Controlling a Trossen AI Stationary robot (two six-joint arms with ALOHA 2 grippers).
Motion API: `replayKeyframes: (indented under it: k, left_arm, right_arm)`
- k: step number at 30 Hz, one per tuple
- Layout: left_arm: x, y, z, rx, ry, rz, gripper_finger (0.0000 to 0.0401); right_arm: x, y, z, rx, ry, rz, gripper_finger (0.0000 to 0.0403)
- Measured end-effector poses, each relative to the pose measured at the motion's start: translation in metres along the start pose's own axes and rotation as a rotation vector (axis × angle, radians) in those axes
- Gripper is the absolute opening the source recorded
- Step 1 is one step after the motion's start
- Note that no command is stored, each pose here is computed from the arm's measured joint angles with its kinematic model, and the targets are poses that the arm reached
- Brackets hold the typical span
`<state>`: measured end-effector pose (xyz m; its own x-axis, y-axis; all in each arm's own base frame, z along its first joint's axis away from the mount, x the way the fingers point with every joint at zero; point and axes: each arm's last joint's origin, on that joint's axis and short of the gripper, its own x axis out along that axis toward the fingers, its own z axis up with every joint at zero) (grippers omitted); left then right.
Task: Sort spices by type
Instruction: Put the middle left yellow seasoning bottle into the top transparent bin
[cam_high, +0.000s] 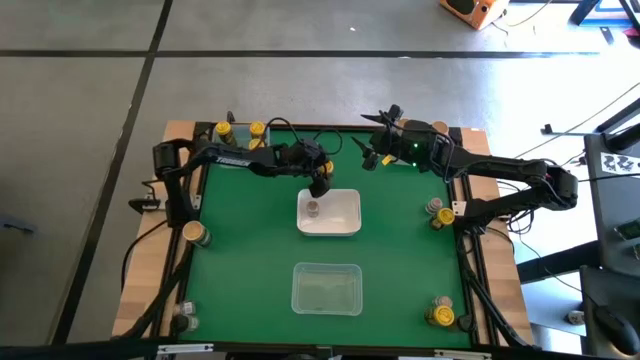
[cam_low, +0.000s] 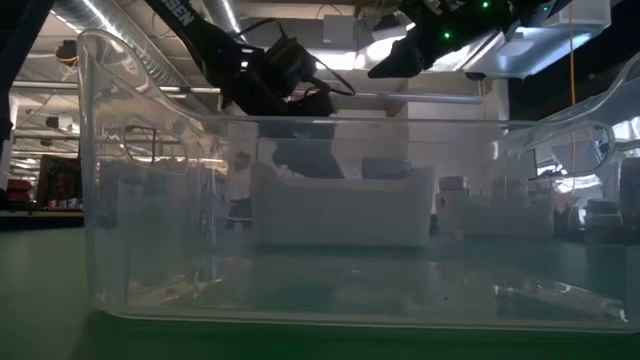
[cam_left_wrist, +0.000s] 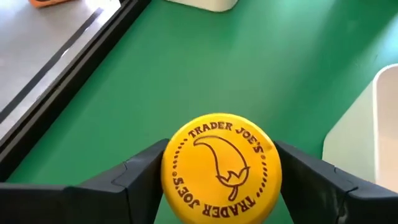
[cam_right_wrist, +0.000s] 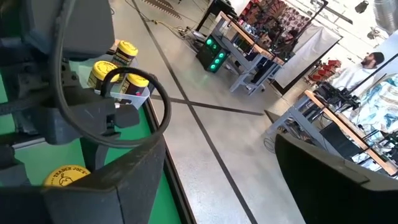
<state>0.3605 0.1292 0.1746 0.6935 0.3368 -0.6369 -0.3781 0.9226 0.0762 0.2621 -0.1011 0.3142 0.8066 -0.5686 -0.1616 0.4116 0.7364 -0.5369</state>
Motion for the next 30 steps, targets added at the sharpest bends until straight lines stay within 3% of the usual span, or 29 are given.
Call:
replayKeyframes:
  k: [5,13,22,30]
  left_arm:
    - [-0.002,0.000,0.002,0.004,-0.016,0.000,0.0223]
    - [-0.012,-0.001,0.005,0.014,0.004,0.070,0.0221]
    - [-0.083,-0.010,0.026,0.028,-0.016,0.245,0.0224]
    - [-0.152,-0.004,0.028,-0.029,-0.006,0.376,0.0224]
  right_arm:
    - [0.000,0.000,0.000,0.000,0.001,0.001,0.0305]
    - [0.000,0.001,-0.001,-0.004,0.012,0.007,0.0305]
    - [0.000,0.001,-0.002,-0.006,0.021,0.013,0.0305]
    - [0.000,0.002,-0.002,-0.007,0.024,0.015,0.0305]
